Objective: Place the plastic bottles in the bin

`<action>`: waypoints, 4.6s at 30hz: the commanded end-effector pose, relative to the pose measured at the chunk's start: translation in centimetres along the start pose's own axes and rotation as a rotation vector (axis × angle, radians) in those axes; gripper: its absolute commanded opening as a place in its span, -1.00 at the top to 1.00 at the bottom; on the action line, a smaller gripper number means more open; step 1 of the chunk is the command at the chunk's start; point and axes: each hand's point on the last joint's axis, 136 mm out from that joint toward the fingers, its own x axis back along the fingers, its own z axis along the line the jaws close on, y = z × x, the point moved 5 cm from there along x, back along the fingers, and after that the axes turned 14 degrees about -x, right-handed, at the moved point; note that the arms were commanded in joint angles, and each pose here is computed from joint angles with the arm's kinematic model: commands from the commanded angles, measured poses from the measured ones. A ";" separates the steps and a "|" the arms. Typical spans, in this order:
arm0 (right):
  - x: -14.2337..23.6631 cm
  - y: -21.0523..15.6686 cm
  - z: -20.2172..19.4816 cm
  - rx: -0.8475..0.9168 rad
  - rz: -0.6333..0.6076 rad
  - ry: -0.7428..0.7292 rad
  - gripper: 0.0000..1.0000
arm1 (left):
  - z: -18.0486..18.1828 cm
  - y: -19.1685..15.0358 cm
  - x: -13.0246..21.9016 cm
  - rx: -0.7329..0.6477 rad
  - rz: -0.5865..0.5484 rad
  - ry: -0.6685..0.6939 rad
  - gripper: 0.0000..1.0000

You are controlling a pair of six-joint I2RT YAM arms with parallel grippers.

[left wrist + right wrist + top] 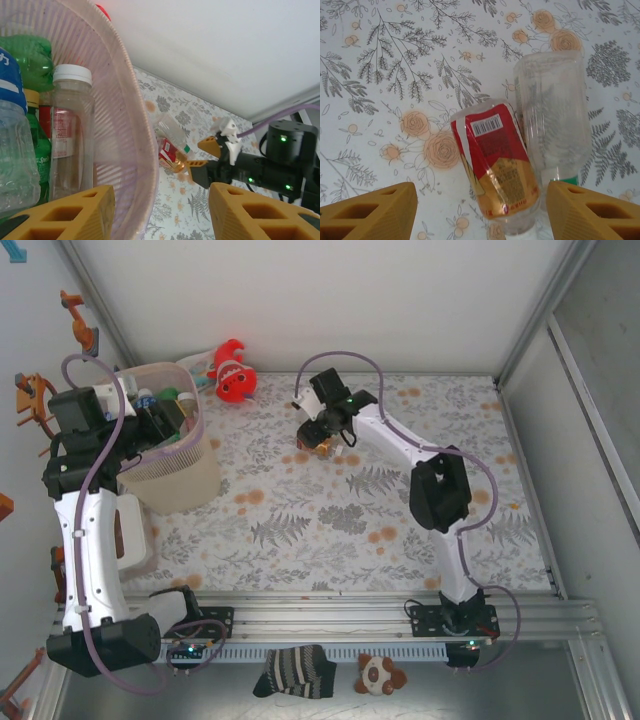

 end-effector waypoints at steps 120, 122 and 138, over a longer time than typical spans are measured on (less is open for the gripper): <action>36.3 7.6 12.0 -0.214 -0.798 1.003 -0.03 | -22.2 0.8 -3.2 -0.485 -0.274 -0.753 -0.50; 36.5 7.5 12.0 -0.214 -0.803 1.000 -0.03 | -22.0 0.9 -3.1 -0.485 -0.282 -0.739 -0.50; 38.1 7.5 13.0 -0.212 -0.803 1.157 -0.03 | -25.0 0.8 -0.1 -0.515 -0.344 -1.112 -0.16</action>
